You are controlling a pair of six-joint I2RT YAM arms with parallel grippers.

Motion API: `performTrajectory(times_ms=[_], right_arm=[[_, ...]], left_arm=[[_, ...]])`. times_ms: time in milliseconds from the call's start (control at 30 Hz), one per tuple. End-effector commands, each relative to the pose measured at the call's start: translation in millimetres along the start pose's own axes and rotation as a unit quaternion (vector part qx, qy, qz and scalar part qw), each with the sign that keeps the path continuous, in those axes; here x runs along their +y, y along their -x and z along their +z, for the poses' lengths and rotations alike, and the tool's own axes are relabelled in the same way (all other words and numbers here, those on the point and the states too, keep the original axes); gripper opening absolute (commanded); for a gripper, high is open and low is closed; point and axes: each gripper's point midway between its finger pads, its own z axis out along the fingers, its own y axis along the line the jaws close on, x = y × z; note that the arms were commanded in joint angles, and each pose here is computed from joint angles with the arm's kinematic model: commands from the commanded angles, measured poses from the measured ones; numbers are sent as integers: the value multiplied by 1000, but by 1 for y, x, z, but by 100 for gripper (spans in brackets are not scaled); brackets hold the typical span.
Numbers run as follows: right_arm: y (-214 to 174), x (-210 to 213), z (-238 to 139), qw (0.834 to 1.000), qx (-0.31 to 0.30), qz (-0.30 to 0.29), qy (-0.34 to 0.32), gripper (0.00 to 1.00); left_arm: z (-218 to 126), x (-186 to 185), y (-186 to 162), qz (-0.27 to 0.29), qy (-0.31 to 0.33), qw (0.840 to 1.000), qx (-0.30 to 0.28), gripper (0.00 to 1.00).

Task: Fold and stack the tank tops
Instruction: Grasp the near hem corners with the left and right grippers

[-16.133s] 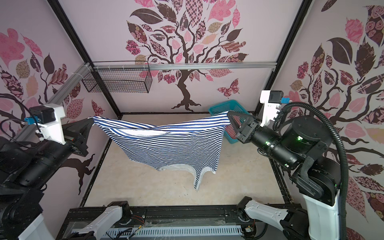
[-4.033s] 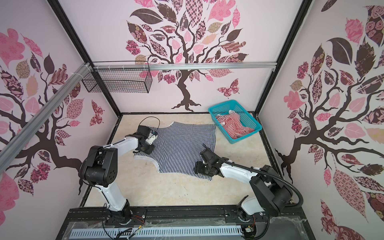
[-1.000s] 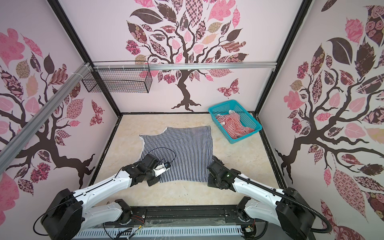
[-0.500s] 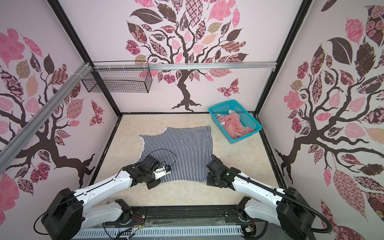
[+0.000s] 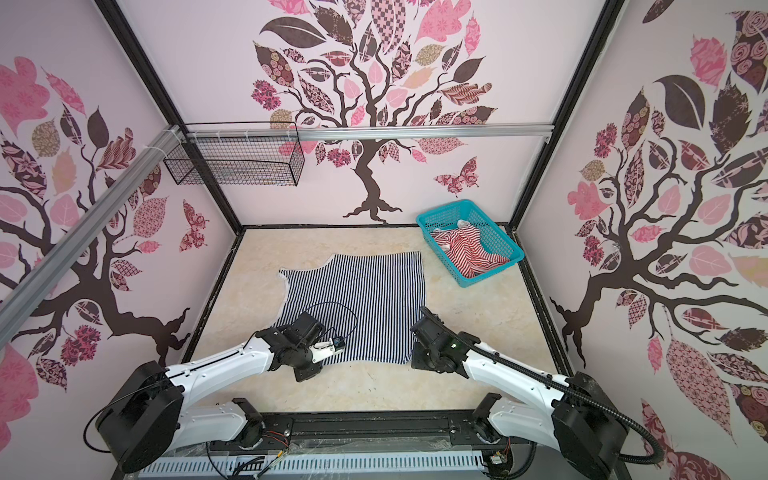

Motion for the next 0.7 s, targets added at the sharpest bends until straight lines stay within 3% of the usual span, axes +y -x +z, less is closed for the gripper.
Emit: performTrajectory(times_ms=[0, 100, 333, 667], right_arm=[[4, 4, -4, 1000, 0, -6, -1, 0], [4, 5, -6, 1000, 1, -9, -2, 0], [2, 4, -12, 1000, 6, -16, -4, 0], [-17, -7, -14, 1000, 29, -9, 4, 0]], left_arm=[[2, 4, 4, 5, 7, 1000, -1, 33], [2, 5, 5, 5, 8, 1000, -1, 28], [-5, 2, 6, 8, 0, 1000, -1, 8], [-20, -6, 6, 5, -17, 1000, -12, 2]])
